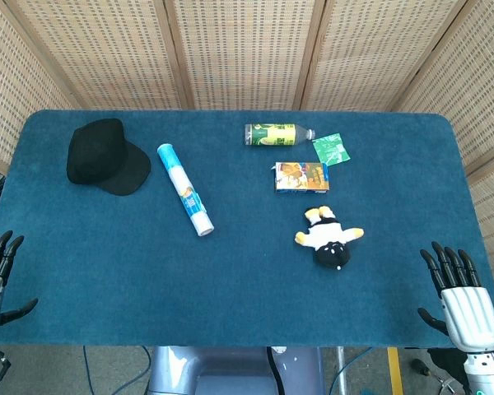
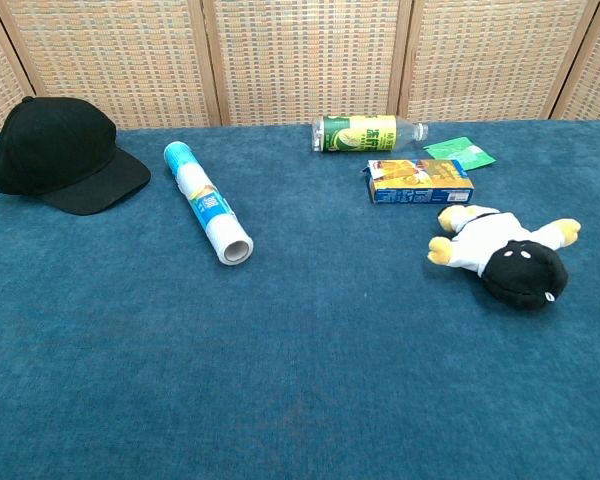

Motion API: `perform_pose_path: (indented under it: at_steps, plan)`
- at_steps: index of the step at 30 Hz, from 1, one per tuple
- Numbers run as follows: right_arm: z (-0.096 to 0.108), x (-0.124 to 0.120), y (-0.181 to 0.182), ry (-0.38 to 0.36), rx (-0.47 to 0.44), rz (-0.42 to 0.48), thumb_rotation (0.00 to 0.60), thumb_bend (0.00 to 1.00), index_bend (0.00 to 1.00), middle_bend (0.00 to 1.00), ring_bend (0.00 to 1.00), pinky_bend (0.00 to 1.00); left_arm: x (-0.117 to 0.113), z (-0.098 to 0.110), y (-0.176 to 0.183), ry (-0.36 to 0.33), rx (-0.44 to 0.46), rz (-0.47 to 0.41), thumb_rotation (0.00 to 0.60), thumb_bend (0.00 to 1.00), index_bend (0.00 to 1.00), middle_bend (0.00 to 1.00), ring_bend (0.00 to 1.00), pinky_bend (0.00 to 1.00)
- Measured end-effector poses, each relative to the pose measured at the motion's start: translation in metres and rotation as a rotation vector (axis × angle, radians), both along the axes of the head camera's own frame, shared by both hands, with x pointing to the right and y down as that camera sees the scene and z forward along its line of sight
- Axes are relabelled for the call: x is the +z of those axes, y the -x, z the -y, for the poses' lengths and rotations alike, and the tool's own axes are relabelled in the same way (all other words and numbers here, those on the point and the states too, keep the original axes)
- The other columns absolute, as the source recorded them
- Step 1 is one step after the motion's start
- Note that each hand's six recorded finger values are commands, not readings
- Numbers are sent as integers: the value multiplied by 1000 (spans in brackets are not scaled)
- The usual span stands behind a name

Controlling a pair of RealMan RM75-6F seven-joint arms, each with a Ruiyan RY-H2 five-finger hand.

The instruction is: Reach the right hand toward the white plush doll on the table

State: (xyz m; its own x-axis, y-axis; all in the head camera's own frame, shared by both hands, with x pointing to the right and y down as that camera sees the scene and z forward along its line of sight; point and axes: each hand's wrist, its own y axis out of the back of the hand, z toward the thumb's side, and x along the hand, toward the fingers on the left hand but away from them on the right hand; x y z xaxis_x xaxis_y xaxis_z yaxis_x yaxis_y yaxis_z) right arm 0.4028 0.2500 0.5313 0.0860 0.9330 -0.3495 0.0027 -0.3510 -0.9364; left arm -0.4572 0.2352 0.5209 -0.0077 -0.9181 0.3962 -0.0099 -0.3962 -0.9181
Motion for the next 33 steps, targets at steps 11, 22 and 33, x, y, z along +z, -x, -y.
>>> perform_pose_path:
  at_steps: [11,22,33]
  plan:
    - [0,1,-1,4,6,22,600,157,0,0,0,20,-1,-1,-2,-3,4,2,600,53,0,0,0,0]
    - [1,3,0,5,9,31,600,157,0,0,0,20,0,0,-1,-2,2,-1,600,55,0,0,0,0]
    - [0,2,1,-1,10,48,600,159,74,0,0,44,-2,-1,-1,-7,4,-1,600,55,0,0,0,0]
